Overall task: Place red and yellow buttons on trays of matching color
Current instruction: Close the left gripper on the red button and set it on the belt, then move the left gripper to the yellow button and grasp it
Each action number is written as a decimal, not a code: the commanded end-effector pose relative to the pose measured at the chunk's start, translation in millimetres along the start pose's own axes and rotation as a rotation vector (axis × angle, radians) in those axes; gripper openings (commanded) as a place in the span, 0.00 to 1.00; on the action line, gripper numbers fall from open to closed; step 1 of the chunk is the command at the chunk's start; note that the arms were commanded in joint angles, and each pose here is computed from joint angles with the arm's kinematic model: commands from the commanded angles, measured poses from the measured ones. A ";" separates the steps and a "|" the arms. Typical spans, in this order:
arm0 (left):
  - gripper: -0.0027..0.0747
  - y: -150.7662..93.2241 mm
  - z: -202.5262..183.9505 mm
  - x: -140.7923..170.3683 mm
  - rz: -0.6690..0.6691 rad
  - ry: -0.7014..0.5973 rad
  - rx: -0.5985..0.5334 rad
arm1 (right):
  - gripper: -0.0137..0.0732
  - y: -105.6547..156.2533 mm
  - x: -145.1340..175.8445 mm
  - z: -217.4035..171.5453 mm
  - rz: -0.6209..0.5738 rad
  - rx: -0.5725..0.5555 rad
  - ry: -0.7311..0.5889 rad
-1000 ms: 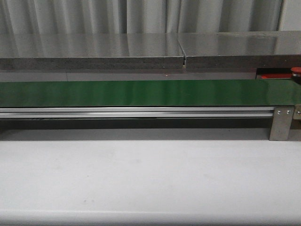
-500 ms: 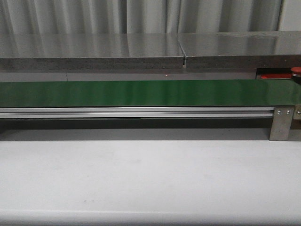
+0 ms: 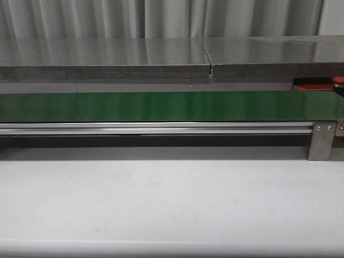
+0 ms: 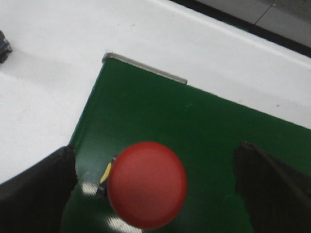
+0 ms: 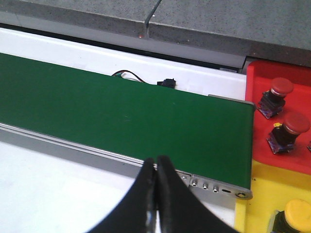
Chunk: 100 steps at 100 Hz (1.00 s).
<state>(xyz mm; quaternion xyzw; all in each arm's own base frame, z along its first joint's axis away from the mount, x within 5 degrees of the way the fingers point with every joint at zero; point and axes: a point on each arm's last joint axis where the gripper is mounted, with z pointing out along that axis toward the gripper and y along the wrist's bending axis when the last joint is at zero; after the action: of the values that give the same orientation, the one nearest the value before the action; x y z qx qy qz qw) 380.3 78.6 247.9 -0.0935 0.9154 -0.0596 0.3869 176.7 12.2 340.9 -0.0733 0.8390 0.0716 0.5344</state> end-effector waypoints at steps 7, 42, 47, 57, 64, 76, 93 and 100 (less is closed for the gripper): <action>0.85 -13.8 -44.8 -41.3 0.020 -0.185 0.017 | 0.02 -1.4 -16.0 -7.0 -0.008 0.030 -0.094; 0.85 2.5 -74.1 -72.4 0.033 -0.293 -0.030 | 0.02 -1.4 -16.0 -7.0 -0.008 0.030 -0.094; 0.85 12.2 -73.0 -72.0 0.018 -0.291 -0.049 | 0.02 -1.4 -16.0 -7.0 -0.008 0.030 -0.094; 0.85 37.6 -61.5 -67.9 -0.024 -0.262 -0.091 | 0.02 -1.4 -16.0 -7.0 -0.008 0.030 -0.094; 0.85 56.2 -49.1 -62.3 -0.044 -0.230 -0.122 | 0.02 -1.4 -16.0 -7.0 -0.008 0.030 -0.094; 0.85 83.9 -27.3 -57.1 -0.053 -0.186 -0.170 | 0.02 -1.4 -16.0 -7.0 -0.008 0.030 -0.094; 0.85 107.6 5.7 -55.3 -0.068 -0.145 -0.190 | 0.02 -1.4 -16.0 -7.0 -0.008 0.030 -0.094; 0.85 113.2 17.7 -57.3 -0.066 -0.141 -0.191 | 0.02 -1.4 -16.0 -7.0 -0.008 0.030 -0.094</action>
<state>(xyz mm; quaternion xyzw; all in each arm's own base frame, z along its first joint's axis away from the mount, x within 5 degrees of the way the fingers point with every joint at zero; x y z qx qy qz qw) 409.1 193.2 226.6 -0.1639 0.9087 0.0001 0.3840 176.7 12.2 340.9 -0.0733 0.8390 0.0716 0.5344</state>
